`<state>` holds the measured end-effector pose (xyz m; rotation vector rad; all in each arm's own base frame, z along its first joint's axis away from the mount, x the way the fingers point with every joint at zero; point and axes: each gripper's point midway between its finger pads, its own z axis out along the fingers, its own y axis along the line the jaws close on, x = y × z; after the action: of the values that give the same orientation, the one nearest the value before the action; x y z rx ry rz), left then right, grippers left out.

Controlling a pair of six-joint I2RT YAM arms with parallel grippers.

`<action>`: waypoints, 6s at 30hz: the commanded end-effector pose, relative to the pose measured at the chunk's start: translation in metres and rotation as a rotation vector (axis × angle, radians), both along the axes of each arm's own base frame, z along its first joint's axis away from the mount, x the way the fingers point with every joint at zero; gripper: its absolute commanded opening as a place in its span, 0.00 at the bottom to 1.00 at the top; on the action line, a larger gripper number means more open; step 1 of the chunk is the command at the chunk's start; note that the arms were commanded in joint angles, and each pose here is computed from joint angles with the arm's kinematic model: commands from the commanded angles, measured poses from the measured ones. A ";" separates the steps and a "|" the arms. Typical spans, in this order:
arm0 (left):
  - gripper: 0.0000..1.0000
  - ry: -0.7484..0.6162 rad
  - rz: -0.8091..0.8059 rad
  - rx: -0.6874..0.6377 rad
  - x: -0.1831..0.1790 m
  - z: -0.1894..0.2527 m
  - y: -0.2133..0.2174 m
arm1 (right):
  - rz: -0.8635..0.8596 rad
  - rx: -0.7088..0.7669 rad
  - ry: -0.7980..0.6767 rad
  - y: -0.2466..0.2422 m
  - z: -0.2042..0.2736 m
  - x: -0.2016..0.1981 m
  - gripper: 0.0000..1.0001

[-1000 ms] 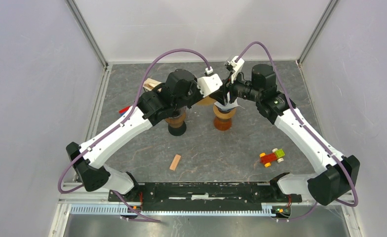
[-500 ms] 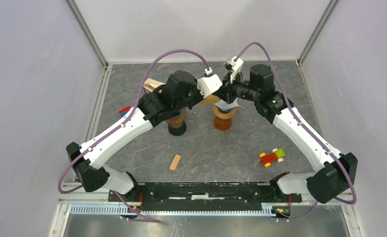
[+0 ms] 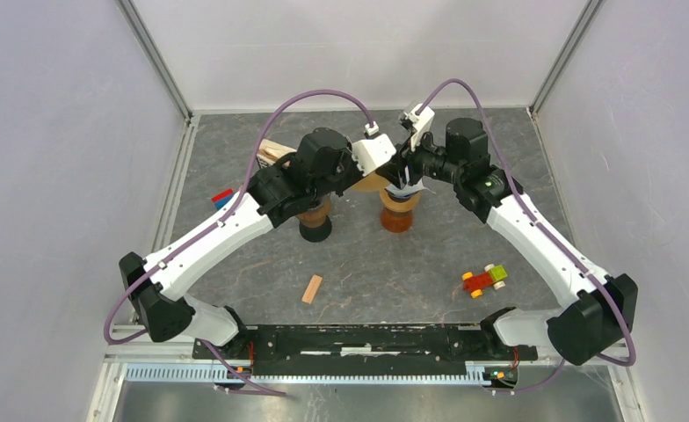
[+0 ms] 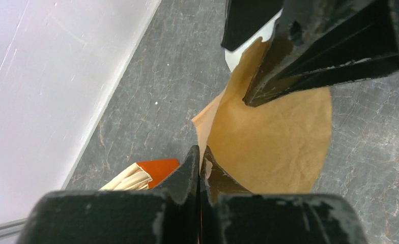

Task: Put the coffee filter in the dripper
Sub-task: Place the coffee filter in the coffee dripper.

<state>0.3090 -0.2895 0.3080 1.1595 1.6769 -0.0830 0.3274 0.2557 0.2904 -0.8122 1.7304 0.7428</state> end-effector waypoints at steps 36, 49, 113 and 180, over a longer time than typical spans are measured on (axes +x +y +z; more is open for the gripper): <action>0.02 -0.045 0.023 -0.100 0.001 0.018 0.000 | 0.085 0.015 -0.067 0.008 0.015 -0.004 0.09; 0.02 -0.048 0.023 -0.091 0.002 0.015 -0.001 | 0.068 0.021 -0.087 0.005 0.024 -0.003 0.44; 0.02 0.444 0.234 -0.376 -0.010 -0.017 0.111 | 0.400 -0.062 -0.383 0.018 0.084 -0.064 0.81; 0.57 0.396 0.308 -0.264 0.020 -0.094 0.133 | 0.774 -0.598 -0.457 0.144 -0.076 -0.070 0.75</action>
<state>0.3190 -0.1528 0.2066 0.6811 2.1559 -0.3513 0.2567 0.3946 0.2027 -1.9875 1.2389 0.4583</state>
